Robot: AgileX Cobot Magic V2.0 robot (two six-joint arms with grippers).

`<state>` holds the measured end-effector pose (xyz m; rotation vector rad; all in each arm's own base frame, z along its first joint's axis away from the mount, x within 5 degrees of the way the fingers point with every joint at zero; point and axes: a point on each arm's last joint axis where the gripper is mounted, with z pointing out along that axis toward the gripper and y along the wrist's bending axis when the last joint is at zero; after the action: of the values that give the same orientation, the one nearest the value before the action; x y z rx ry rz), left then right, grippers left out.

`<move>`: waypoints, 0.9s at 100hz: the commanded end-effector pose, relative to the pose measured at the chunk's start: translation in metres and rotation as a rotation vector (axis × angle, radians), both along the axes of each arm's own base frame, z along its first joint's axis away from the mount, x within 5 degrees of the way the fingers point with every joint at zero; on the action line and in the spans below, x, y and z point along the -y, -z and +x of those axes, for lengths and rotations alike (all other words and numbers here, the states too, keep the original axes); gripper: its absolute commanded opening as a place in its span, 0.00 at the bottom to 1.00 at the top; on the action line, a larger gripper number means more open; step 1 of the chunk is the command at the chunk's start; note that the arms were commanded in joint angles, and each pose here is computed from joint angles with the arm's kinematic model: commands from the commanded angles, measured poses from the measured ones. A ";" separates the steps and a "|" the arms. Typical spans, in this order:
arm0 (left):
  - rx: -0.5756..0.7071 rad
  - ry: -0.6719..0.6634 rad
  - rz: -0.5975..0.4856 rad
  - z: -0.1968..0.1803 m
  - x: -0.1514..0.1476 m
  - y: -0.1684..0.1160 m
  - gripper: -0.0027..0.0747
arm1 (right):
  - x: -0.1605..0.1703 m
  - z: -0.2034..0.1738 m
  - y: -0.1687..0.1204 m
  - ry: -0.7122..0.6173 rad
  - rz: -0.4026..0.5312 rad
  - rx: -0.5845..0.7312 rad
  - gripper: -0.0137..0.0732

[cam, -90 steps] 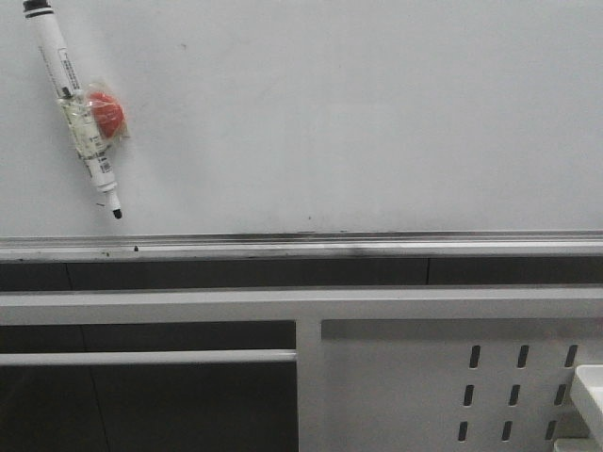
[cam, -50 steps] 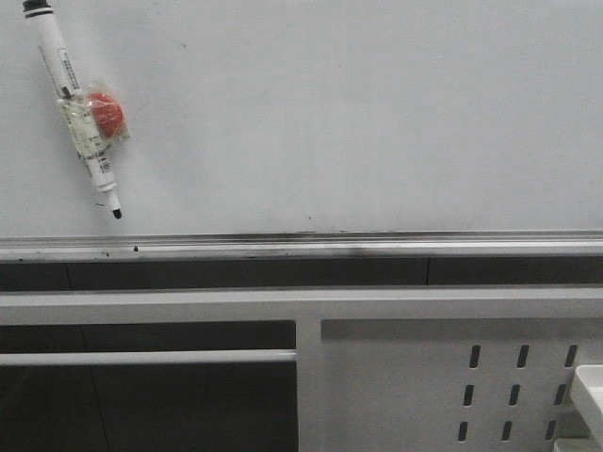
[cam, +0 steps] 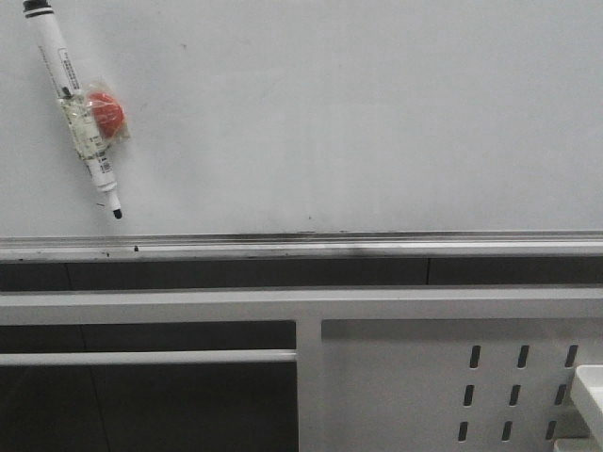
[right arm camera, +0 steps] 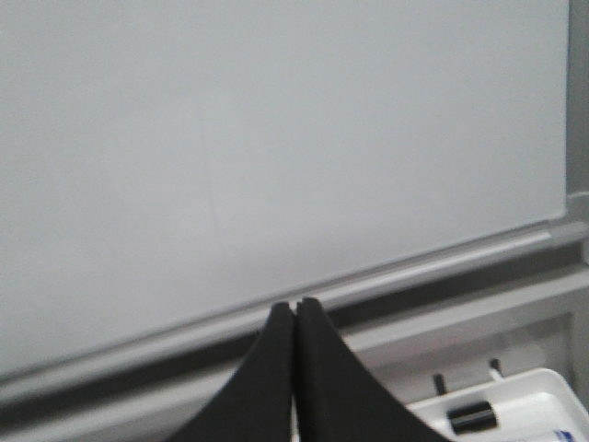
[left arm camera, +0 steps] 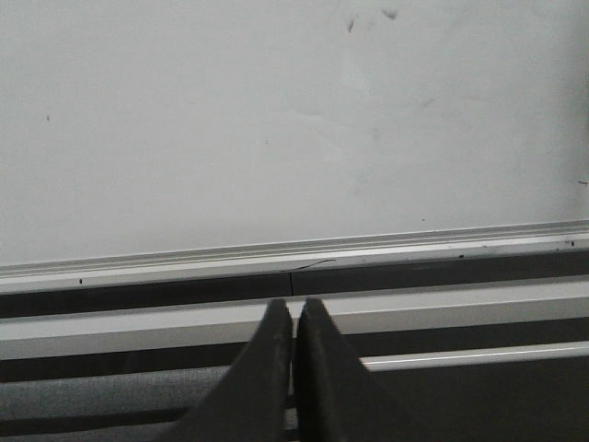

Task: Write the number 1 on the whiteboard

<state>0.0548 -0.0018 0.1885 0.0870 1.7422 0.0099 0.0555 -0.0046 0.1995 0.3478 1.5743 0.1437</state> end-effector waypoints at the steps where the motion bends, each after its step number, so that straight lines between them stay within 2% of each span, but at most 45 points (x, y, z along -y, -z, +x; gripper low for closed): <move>1: 0.062 0.000 0.012 0.001 0.000 0.004 0.01 | 0.006 -0.001 -0.008 0.066 0.081 0.143 0.08; 15: 0.072 -0.003 0.093 0.001 -0.001 0.003 0.01 | 0.008 -0.002 -0.011 0.082 0.077 0.172 0.08; 24: 0.152 0.005 -0.020 0.001 0.001 -0.004 0.01 | 0.010 -0.003 -0.015 0.112 0.071 0.225 0.08; 40: 0.394 -0.025 -0.374 -0.001 -0.003 -0.027 0.01 | 0.011 -0.004 -0.017 0.116 0.069 0.236 0.08; 47: 0.458 -0.039 -0.418 -0.003 -0.006 -0.033 0.01 | 0.011 -0.004 -0.017 0.115 0.071 0.235 0.08; 60: 0.572 -0.052 -0.419 -0.006 -0.009 -0.044 0.01 | 0.011 -0.004 -0.017 0.117 0.071 0.239 0.08; 63: 0.558 -0.040 -0.399 -0.006 -0.008 -0.046 0.01 | 0.010 -0.004 -0.019 0.113 0.071 0.239 0.08; 70: 0.438 0.002 -0.304 -0.006 -0.001 -0.053 0.01 | 0.007 -0.005 -0.030 0.083 0.071 0.233 0.08; 78: 0.258 0.030 -0.272 -0.006 0.003 -0.066 0.01 | 0.000 -0.011 -0.052 0.015 0.056 0.213 0.08; 83: 0.203 0.038 -0.265 -0.004 0.005 -0.080 0.01 | -0.006 -0.015 -0.069 -0.030 -0.002 0.187 0.08; 90: 0.216 0.043 -0.290 -0.002 0.005 -0.100 0.01 | -0.009 -0.016 -0.083 -0.065 -0.094 0.144 0.08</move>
<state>0.0508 -0.0069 0.2539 -0.0832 1.5567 -0.2438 0.0444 0.0022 0.2525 0.3094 1.4605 0.2180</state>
